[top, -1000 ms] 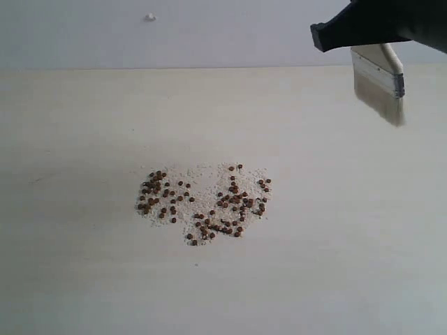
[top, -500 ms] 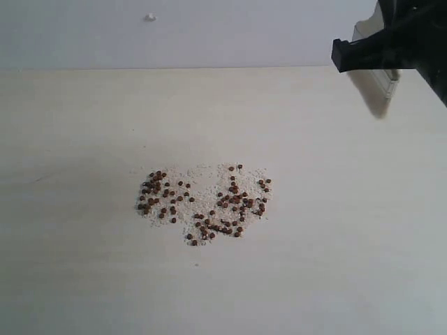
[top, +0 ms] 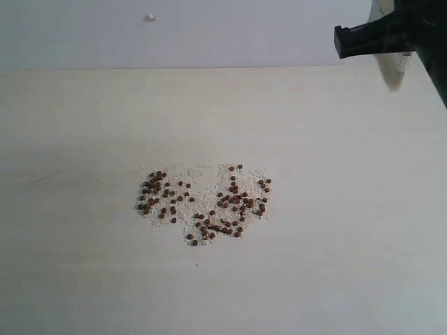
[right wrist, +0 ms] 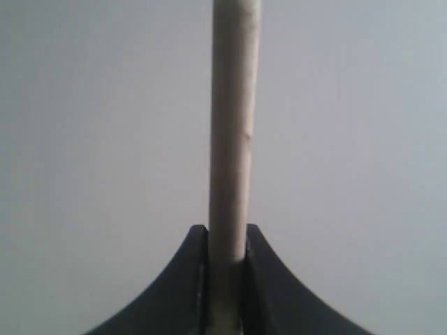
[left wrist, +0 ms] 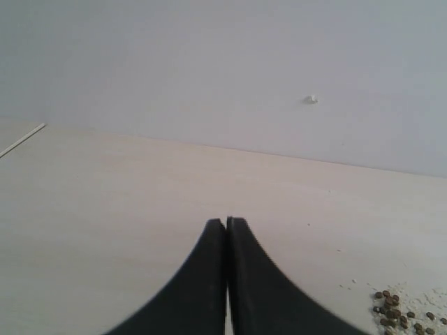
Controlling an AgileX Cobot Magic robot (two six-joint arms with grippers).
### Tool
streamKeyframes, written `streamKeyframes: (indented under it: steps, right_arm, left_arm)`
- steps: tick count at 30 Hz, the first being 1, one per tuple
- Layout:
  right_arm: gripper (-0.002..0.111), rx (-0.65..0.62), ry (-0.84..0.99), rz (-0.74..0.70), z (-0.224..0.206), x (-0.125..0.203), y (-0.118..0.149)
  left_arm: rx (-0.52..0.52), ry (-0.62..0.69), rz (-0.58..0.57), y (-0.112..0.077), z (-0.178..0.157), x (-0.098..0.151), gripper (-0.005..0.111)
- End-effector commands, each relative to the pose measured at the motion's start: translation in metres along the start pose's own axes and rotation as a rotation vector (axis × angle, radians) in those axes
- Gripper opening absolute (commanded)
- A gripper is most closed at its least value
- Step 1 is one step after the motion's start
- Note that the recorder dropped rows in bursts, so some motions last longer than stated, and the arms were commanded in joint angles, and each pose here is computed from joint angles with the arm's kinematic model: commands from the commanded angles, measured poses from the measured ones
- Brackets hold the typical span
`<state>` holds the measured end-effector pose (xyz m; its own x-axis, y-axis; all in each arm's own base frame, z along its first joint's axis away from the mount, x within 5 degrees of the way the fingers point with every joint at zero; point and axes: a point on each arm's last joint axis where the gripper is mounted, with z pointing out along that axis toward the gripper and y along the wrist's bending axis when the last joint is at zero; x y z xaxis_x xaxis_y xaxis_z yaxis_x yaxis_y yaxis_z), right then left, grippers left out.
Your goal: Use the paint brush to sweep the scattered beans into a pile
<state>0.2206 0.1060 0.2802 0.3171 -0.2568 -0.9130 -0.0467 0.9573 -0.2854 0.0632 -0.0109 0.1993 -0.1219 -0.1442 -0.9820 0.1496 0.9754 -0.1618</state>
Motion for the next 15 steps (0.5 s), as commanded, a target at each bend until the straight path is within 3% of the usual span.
streamKeyframes:
  steps: [1, 15]
  right_arm:
    - [0.0, 0.034, -0.03, -0.027, 0.019, -0.001, 0.008]
    - [0.0, 0.233, 0.262, -0.279, 0.053, 0.054, 0.024]
  left_arm:
    - [-0.001, 0.0, -0.012, 0.0, 0.0, 0.0, 0.0]
    - [-0.001, 0.0, -0.012, 0.0, 0.0, 0.0, 0.0]
